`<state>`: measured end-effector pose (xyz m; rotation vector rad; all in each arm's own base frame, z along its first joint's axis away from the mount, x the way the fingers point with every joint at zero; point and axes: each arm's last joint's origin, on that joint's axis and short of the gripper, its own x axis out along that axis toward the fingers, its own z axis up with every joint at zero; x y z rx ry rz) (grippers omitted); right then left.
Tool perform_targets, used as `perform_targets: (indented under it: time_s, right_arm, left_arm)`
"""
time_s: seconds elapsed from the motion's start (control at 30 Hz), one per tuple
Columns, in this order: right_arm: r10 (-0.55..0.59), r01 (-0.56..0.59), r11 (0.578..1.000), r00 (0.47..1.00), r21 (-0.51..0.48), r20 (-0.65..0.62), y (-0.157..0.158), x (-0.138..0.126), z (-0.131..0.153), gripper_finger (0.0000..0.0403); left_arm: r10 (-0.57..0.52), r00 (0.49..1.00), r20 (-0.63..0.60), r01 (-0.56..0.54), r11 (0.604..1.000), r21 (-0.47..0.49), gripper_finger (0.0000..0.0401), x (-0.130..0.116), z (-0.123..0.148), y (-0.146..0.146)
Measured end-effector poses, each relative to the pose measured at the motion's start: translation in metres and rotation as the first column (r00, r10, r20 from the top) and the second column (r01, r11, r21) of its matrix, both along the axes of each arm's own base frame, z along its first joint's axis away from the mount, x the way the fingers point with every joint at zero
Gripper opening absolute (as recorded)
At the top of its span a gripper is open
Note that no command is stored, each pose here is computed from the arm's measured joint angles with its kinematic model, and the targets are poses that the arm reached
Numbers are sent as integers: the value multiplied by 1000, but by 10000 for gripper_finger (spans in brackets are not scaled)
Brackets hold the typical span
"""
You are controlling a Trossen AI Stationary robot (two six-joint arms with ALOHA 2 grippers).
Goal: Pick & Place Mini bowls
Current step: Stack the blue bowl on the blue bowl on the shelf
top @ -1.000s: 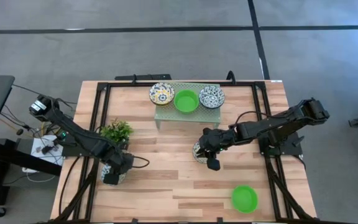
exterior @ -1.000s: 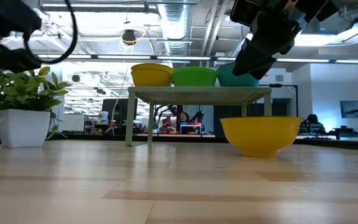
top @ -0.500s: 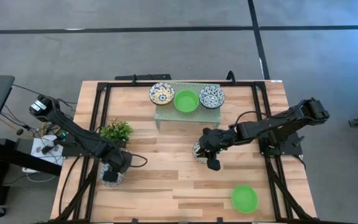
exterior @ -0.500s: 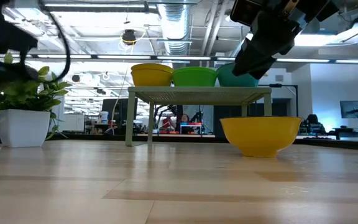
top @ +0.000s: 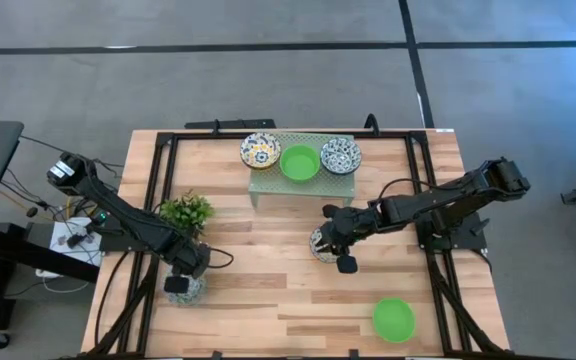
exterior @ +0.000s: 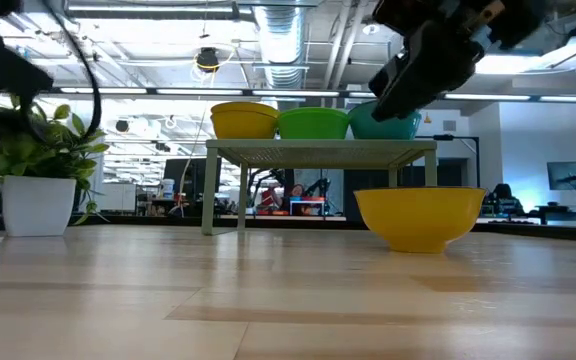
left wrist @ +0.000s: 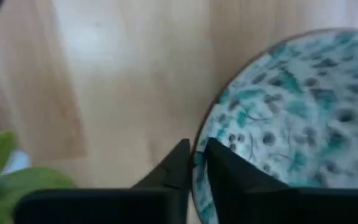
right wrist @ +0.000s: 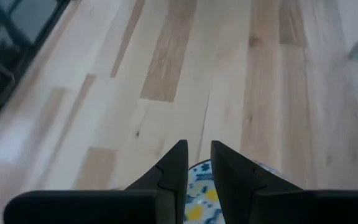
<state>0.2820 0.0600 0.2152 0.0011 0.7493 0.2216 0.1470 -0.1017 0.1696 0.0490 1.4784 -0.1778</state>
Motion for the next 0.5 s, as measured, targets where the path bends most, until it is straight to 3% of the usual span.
perform_targets:
  time_s: [0.1, 0.23, 0.4, 0.5]
  right_arm:
    - [106, -102, 989, 994, -110, 31, 0, 0, 0, 66]
    - [216, -187, 956, 970, -226, 109, 1, 4, 5, 66]
    - [281, -188, 930, 916, -315, 286, 2, 14, 19, 66]
    - [288, -166, 930, 884, -329, 369, 3, 18, 27, 66]
  left_arm:
    - [16, 1000, 24, -15, 999, -39, 15, 5, 6, -2]
    - [149, 979, 137, -141, 987, -72, 17, 22, 18, -4]
    - [306, 923, 234, -272, 948, -167, 14, 44, 35, 4]
    - [448, 847, 284, -398, 891, -219, 21, 58, 39, 18]
